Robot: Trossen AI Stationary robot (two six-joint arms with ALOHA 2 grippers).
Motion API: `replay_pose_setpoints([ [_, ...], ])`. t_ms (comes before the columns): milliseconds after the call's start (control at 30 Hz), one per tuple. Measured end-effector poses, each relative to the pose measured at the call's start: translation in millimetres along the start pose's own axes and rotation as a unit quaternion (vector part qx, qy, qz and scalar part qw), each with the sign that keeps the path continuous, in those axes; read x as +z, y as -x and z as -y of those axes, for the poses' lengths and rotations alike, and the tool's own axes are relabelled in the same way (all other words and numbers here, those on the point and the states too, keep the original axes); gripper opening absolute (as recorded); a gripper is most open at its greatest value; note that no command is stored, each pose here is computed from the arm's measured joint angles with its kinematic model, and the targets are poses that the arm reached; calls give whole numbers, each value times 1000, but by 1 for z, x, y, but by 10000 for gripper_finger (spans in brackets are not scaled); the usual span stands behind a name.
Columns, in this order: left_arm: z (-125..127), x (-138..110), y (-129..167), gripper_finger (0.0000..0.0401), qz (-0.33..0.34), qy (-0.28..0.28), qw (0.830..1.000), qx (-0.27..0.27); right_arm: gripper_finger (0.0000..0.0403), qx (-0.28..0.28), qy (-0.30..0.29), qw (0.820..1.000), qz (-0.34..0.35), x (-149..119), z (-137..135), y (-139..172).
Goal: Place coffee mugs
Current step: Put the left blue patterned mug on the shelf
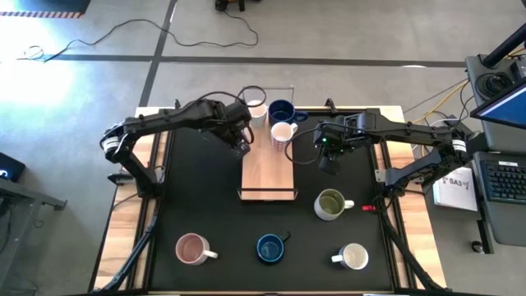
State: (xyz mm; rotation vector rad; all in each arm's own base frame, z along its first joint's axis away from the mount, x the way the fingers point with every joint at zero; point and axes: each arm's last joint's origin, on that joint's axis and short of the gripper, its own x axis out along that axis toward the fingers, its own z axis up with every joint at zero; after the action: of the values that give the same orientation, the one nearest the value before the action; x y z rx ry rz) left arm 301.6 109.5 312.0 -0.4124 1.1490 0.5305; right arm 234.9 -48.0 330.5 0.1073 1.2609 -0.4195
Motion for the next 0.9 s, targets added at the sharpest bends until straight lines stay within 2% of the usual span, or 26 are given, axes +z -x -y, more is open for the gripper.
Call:
replay_pose_setpoints([
  [333,14,7,-27,0,-28,4,1000,5,84,0,0,1000,0,0,0,0],
  [467,16,17,-33,0,-26,-9,999,28,84,0,-3,1000,-3,-1,0,0],
  [633,21,35,-27,0,-3,-23,999,24,84,-2,-6,1000,-12,-2,0,0],
  [900,29,52,-40,0,-24,-46,998,29,84,-2,-7,1000,-12,-2,0,0],
])
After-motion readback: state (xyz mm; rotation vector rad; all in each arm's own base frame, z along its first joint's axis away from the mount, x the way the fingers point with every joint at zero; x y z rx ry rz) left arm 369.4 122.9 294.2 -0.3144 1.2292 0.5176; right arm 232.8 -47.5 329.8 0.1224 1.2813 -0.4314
